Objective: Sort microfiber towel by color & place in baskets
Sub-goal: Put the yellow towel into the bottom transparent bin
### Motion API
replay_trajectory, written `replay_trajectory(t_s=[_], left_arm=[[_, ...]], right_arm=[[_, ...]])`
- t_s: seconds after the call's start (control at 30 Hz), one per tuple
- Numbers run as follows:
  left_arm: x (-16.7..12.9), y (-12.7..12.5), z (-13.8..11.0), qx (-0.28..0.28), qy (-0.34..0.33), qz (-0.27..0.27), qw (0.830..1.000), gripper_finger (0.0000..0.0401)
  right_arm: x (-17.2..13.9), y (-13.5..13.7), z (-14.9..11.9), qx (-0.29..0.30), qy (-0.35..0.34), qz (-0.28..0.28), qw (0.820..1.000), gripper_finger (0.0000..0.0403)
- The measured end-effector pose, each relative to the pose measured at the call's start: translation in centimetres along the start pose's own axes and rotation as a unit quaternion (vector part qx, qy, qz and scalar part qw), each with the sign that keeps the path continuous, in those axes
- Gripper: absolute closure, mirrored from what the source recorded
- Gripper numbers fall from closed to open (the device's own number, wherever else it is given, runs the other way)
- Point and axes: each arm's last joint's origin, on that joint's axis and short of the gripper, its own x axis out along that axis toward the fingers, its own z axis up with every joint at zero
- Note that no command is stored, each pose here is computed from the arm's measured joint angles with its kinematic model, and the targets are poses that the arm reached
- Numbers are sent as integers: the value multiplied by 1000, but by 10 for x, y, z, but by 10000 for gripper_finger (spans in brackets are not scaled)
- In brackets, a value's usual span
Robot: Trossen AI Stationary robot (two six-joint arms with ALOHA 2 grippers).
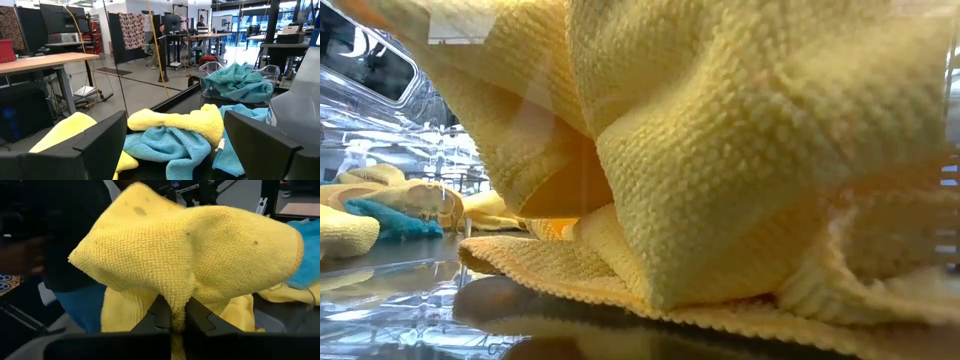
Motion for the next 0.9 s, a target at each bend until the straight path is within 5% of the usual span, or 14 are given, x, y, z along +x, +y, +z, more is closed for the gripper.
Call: replay_trajectory(t_s=[0.9], left_arm=[[0, 0, 0, 0, 0, 0, 1000, 63]], right_arm=[[62, -72, -71, 40, 97, 30, 994, 399]])
